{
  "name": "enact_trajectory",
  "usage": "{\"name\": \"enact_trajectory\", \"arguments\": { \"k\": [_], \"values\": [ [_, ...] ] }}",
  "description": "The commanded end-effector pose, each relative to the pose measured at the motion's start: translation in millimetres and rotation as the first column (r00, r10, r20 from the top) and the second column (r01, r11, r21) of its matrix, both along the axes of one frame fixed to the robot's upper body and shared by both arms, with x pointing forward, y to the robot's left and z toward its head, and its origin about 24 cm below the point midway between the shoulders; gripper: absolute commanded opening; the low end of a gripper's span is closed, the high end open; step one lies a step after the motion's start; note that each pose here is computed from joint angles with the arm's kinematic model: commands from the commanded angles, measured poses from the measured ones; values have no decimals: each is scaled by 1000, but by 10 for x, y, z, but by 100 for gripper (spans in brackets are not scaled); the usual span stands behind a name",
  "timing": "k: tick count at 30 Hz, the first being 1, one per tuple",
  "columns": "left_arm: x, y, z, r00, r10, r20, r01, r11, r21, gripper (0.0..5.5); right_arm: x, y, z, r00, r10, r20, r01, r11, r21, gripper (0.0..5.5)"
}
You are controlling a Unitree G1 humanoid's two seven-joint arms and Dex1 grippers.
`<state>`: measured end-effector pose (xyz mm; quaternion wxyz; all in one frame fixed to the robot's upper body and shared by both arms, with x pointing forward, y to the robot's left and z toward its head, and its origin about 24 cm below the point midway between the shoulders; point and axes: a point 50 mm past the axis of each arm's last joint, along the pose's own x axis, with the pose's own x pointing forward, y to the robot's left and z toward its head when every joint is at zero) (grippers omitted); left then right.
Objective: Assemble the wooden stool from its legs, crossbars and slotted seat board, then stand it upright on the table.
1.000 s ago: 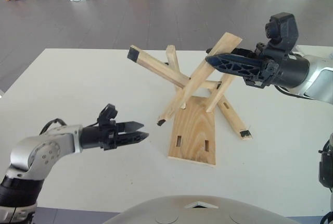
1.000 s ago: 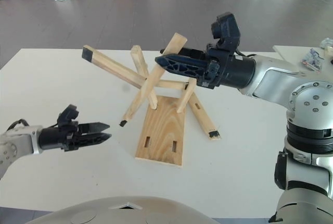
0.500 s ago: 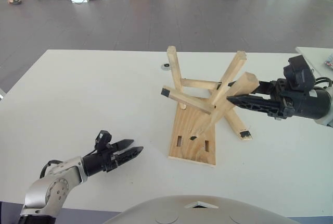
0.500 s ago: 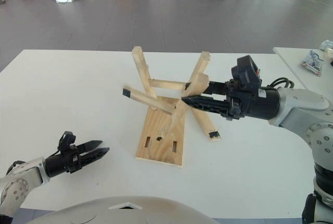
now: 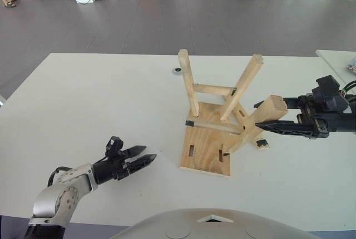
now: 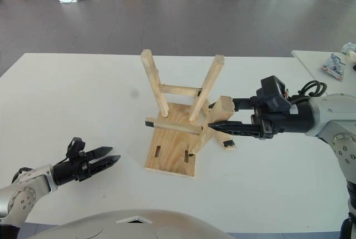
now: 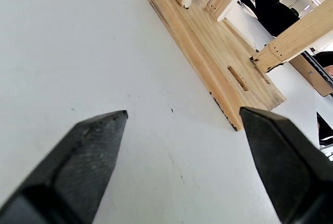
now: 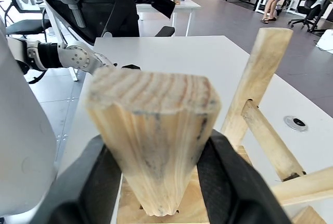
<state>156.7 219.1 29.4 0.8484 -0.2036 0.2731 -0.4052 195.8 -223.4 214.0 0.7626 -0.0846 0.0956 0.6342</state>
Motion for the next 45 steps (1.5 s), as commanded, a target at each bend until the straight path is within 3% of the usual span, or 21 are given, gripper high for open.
{"name": "enact_trajectory", "arguments": {
  "k": [1,34,40,45],
  "values": [
    [-11,-11,-13,1000,1,4,-1,1000,15,398,-55,67,68,998,48,32,-48,999,9,204],
    [-52,-42,-11,999,-30,-11,30,1000,6,398,-109,-87,-46,999,-35,6,35,999,-8,204],
    [-48,-41,-16,1000,-30,-8,30,999,12,398,-155,50,-242,999,19,-31,-22,994,-109,204],
    [-44,-63,-30,1000,-24,-4,24,1000,13,398,-188,191,-438,995,32,-90,-41,994,-100,203]
  ]
}}
